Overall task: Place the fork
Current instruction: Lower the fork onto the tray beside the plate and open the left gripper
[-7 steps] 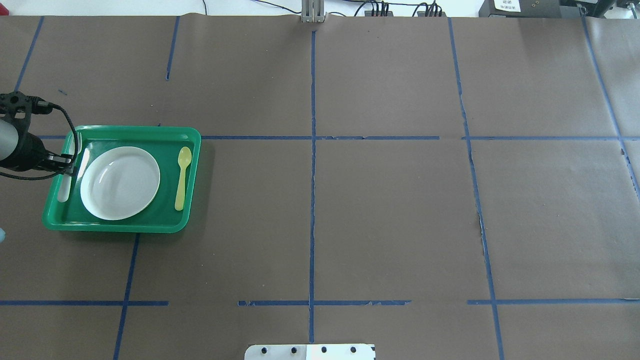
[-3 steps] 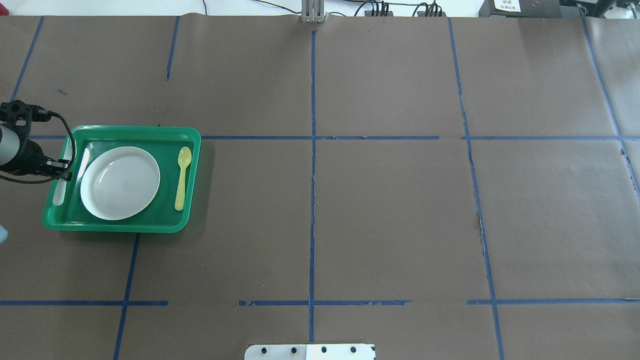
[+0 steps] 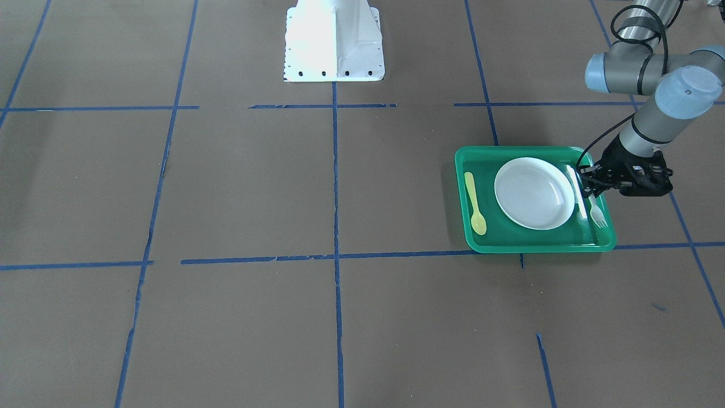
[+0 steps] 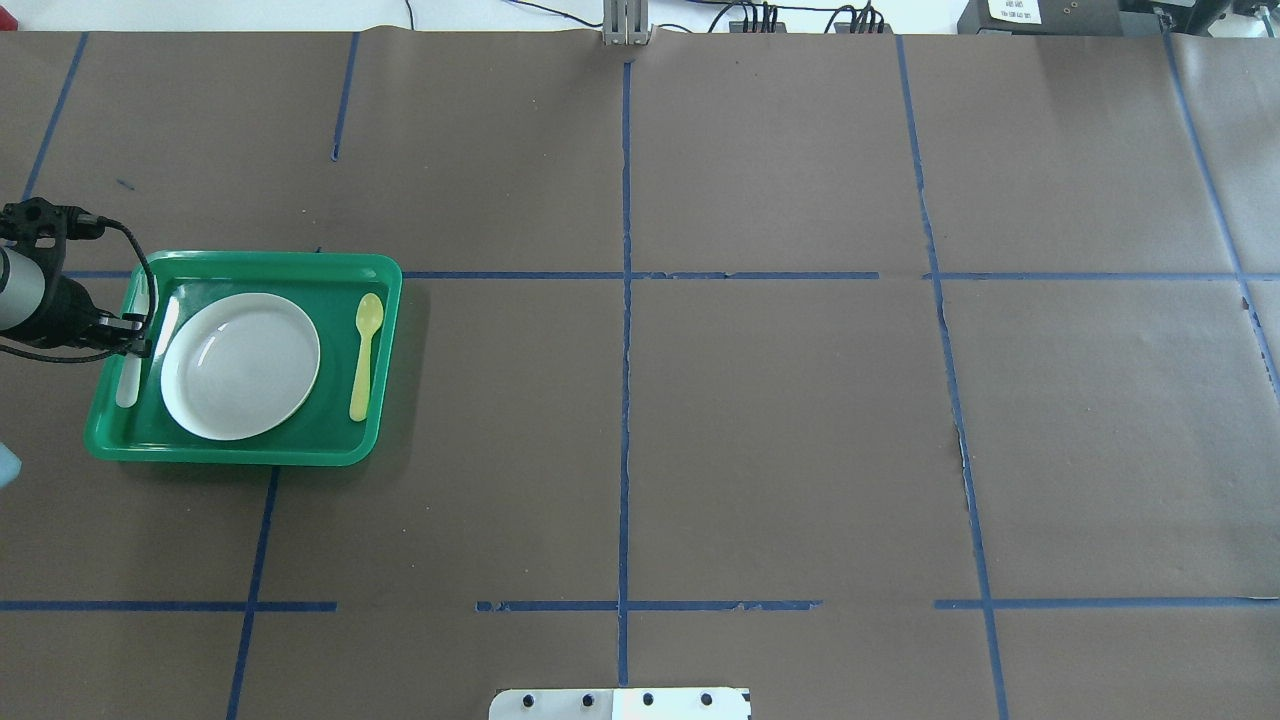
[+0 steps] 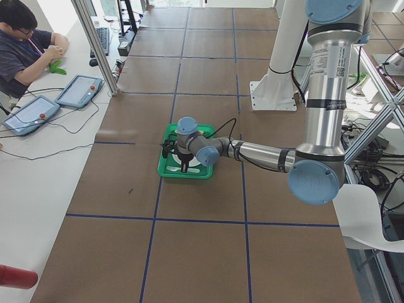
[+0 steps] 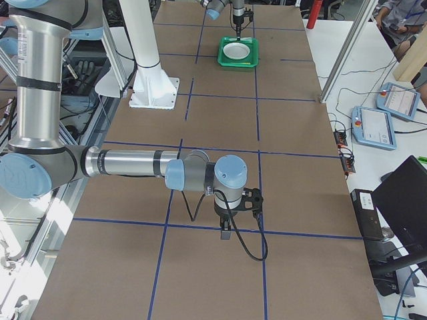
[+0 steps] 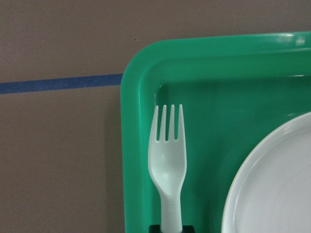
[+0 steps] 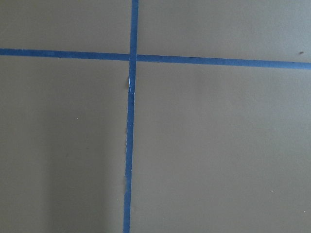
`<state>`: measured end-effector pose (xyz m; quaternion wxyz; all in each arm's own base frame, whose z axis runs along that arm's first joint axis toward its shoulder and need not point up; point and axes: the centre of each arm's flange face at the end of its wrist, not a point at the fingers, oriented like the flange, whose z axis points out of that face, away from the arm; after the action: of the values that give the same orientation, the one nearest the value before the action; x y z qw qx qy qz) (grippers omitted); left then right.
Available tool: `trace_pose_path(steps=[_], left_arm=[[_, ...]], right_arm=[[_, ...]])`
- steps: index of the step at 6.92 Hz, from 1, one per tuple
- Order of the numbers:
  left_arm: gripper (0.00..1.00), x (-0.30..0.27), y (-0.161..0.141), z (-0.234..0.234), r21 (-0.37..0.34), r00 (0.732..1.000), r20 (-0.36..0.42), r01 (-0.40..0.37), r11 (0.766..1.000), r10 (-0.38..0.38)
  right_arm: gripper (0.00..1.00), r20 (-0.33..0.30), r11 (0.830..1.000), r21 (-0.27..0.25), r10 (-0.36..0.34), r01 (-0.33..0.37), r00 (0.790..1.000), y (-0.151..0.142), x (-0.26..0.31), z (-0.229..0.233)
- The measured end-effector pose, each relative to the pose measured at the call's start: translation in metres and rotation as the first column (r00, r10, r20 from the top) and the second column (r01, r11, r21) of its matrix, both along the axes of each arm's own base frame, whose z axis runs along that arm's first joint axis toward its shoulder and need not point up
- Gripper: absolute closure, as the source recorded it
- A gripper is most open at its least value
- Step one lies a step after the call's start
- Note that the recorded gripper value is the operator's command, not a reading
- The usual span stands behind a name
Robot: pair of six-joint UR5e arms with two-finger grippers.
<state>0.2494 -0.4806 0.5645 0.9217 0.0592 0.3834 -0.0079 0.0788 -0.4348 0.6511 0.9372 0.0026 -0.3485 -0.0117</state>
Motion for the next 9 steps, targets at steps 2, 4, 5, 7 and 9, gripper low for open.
trace_pose_path(steps=[2,4,5,7,9], left_arm=[[1.0,0.0028,-0.0032,-0.0034,-0.016,1.0,-0.01,0.02,1.0,-0.02],[1.0,0.0041,-0.0031,-0.0011,-0.027,1.0,-0.011,0.02,0.999,-0.02],[1.0,0.0056,-0.0025,0.0016,-0.032,1.0,-0.009,0.016,0.999,-0.017],[1.0,0.0093,-0.0001,0.006,-0.043,1.0,-0.011,-0.001,0.999,0.0],[1.0,0.0114,0.0016,0.0058,-0.046,1.0,-0.018,-0.014,0.999,0.013]], right_arm=[[0.0,0.0,1.0,0.0,0.0,0.0,1.0,0.0,0.0,0.0],[0.0,0.0,1.0,0.0,0.0,0.0,1.0,0.0,0.0,0.0],[0.0,0.0,1.0,0.0,0.0,0.0,1.0,0.0,0.0,0.0],[0.0,0.0,1.0,0.0,0.0,0.0,1.0,0.0,0.0,0.0],[0.0,0.0,1.0,0.0,0.0,0.0,1.0,0.0,0.0,0.0]])
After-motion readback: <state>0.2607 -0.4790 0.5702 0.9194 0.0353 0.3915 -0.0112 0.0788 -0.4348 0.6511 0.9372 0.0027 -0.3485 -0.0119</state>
